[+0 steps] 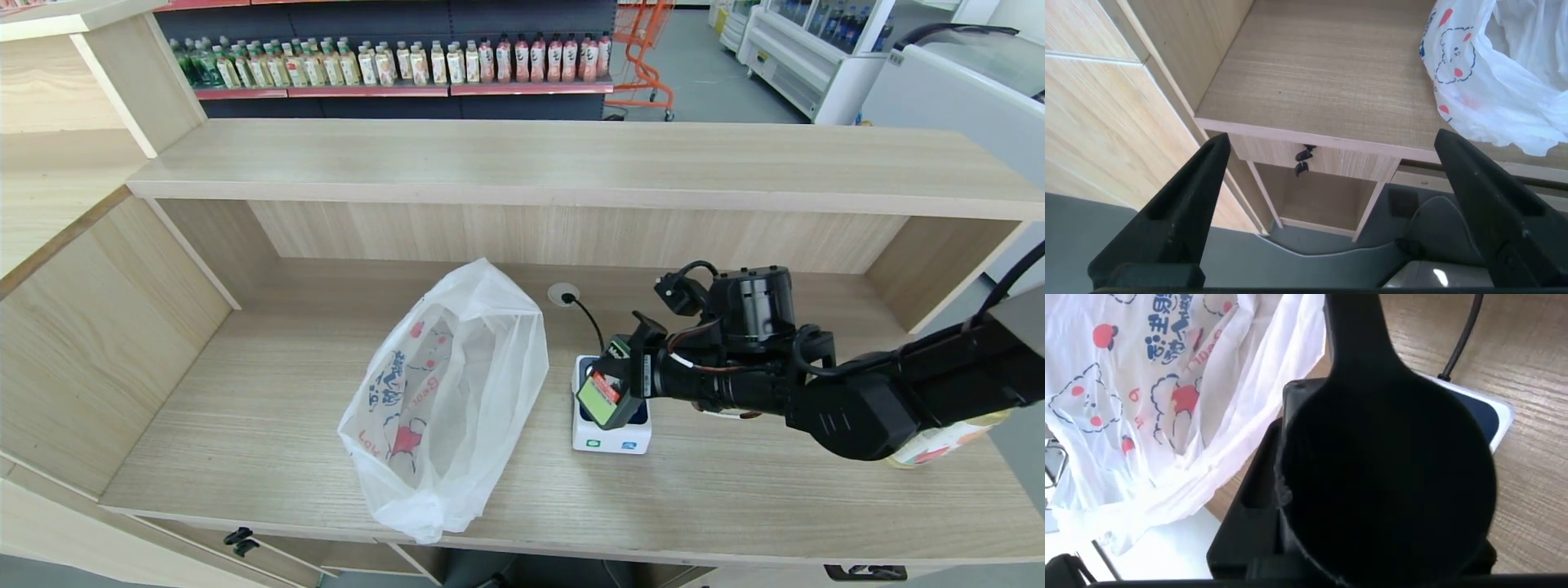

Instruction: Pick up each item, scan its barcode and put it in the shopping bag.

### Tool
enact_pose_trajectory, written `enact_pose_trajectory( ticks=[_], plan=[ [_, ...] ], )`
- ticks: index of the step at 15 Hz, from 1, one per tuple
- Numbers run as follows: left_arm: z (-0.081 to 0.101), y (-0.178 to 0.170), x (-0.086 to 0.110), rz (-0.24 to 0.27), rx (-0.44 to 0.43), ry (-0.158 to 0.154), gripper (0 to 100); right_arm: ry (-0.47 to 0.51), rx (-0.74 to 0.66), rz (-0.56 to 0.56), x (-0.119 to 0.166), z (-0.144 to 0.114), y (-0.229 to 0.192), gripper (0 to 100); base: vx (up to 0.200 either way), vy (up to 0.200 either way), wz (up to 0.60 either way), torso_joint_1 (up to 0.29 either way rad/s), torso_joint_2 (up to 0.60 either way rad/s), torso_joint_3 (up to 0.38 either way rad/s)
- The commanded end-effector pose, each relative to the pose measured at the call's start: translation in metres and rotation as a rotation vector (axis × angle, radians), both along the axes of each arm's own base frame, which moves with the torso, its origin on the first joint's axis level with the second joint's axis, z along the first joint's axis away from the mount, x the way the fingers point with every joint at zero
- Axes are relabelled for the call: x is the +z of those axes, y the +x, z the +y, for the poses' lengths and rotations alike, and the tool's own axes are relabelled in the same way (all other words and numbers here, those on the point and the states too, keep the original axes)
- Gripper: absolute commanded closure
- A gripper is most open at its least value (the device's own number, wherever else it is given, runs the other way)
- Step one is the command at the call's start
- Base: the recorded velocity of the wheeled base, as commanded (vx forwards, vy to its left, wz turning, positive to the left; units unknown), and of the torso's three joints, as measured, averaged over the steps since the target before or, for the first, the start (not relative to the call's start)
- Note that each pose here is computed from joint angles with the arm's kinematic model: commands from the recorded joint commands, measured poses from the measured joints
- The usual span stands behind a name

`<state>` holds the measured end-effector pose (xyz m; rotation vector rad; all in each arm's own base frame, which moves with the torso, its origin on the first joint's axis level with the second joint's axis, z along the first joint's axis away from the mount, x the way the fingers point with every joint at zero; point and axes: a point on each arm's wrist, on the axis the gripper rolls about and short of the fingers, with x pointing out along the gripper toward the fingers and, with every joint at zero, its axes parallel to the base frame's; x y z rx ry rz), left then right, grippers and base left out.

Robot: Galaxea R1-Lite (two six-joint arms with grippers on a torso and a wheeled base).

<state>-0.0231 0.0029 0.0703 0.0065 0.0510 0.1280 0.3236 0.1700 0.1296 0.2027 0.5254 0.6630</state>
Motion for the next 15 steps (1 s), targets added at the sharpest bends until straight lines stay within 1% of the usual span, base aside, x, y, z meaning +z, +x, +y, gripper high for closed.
enact_pose_trajectory(
  ticks=[1,2,3,4,5,6,7,9,10,11,13,15],
  plan=[
    [0.000,0.000,0.000,0.000,0.001,0.001,0,0.096,-0.004,-0.081,0.043,-0.002,-0.010,100,0.000,0.000,0.00,0.000,0.00,0.000],
    [0.000,0.000,0.000,0.000,-0.001,0.000,0,0.157,-0.009,-0.133,0.072,-0.006,-0.022,100,0.000,0.000,0.00,0.000,0.00,0.000],
    [0.000,0.000,0.000,0.000,0.001,0.000,0,0.164,-0.002,-0.183,0.089,-0.011,-0.033,100,0.000,0.000,0.00,0.000,0.00,0.000],
    [0.000,0.000,0.000,0.000,0.001,0.000,0,0.106,0.008,-0.253,0.099,-0.021,-0.045,100,0.000,0.000,0.00,0.000,0.00,0.000],
    [0.000,0.000,0.000,0.000,0.002,0.000,0,-0.091,0.012,-0.374,0.098,-0.052,-0.064,100,0.000,0.000,0.00,0.000,0.00,0.000],
    [0.000,0.000,0.000,0.000,0.001,0.000,0,-0.174,0.014,-0.417,0.094,-0.066,-0.073,100,0.000,0.000,0.00,0.000,0.00,0.000],
    [0.000,0.000,0.000,0.000,-0.001,0.000,0,-0.252,0.018,-0.453,0.087,-0.082,-0.092,100,0.000,0.000,0.00,0.000,0.00,0.000],
    [0.000,0.000,0.000,0.000,-0.001,0.000,0,-0.256,0.020,-0.447,0.082,-0.090,-0.113,100,0.000,0.000,0.00,0.000,0.00,0.000],
    [0.000,0.000,0.000,0.000,0.001,0.000,0,-0.255,0.023,-0.445,0.081,-0.091,-0.117,100,0.000,0.000,0.00,0.000,0.00,0.000],
    [0.000,0.000,0.000,0.000,-0.001,0.000,0,-0.249,0.031,-0.432,0.078,-0.090,-0.116,100,0.000,0.000,0.00,0.000,0.00,0.000],
    [0.000,0.000,0.000,0.000,-0.001,0.001,0,-0.205,0.034,-0.386,0.072,-0.088,-0.114,100,0.000,0.000,0.00,0.000,0.00,0.000],
    [0.000,0.000,0.000,0.000,-0.001,0.000,0,-0.189,0.036,-0.380,0.072,-0.086,-0.114,100,0.000,0.000,0.00,0.000,0.00,0.000]
  ],
)
